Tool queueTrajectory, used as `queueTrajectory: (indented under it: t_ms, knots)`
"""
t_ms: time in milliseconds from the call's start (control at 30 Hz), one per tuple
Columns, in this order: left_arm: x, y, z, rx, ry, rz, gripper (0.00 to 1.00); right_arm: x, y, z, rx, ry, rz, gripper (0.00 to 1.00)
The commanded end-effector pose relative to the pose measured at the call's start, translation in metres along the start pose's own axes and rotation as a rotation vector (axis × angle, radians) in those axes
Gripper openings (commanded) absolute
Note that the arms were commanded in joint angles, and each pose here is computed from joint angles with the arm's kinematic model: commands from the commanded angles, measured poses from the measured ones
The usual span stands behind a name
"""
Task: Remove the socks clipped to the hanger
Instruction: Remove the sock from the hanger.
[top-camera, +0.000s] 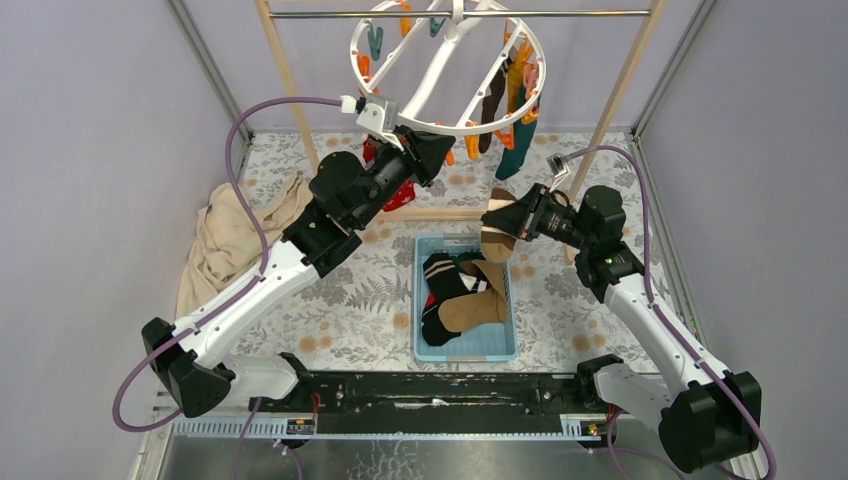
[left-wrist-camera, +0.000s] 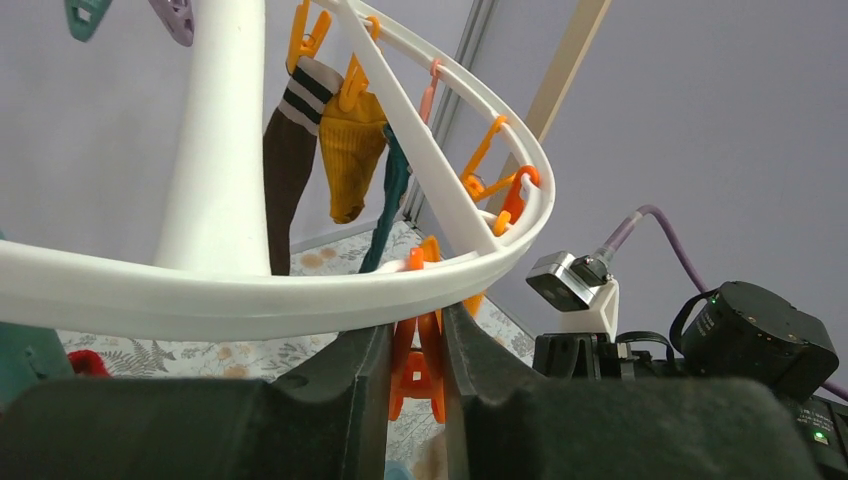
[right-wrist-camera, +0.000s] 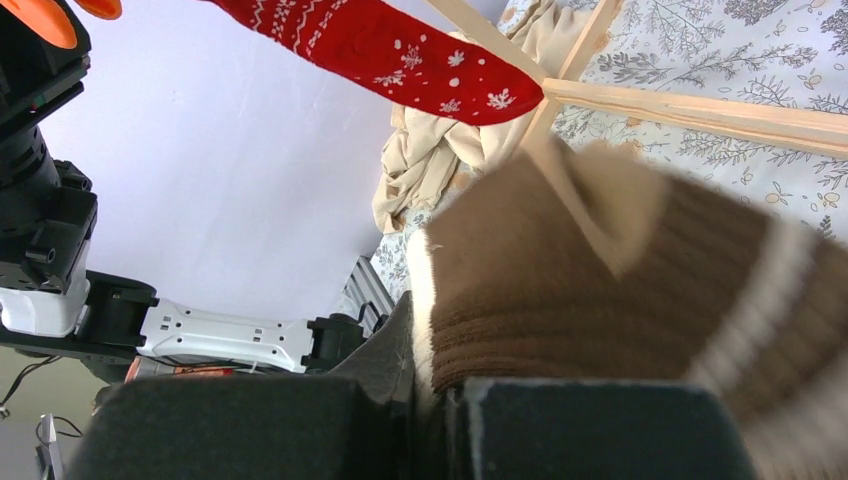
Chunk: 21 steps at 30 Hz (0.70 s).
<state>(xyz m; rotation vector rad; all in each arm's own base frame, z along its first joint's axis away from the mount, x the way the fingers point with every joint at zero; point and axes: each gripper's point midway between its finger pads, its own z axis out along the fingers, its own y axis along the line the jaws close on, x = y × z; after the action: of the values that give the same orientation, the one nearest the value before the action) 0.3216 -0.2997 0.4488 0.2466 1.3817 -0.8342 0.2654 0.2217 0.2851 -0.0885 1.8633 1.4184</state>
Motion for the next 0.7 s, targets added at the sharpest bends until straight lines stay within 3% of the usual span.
queueTrajectory:
  t_ms: [0,200,233,333,400,667]
  knots:
    - [-0.025,-0.006,0.002,0.004,-0.072,0.009,0.06,-0.004,0.018,-0.002,-0.071,0.006,-0.034,0.00]
    - [-0.022,-0.004,0.000,-0.004,-0.062,0.004,0.17,0.006,0.024,-0.007,-0.058,0.067,-0.055,0.00]
    - [-0.020,-0.003,-0.001,-0.006,-0.058,0.004,0.23,0.009,0.025,-0.009,-0.050,0.082,-0.062,0.00]
    - [-0.018,-0.003,-0.004,-0.003,-0.051,0.007,0.53,0.019,0.030,-0.012,-0.038,0.126,-0.083,0.00]
    - [-0.016,-0.002,-0.007,-0.008,-0.048,0.006,0.66,0.027,0.034,-0.014,-0.029,0.154,-0.091,0.00]
    - [-0.005,0.003,-0.014,-0.021,-0.012,0.005,0.82,0.050,0.059,-0.014,-0.041,0.247,-0.136,0.00]
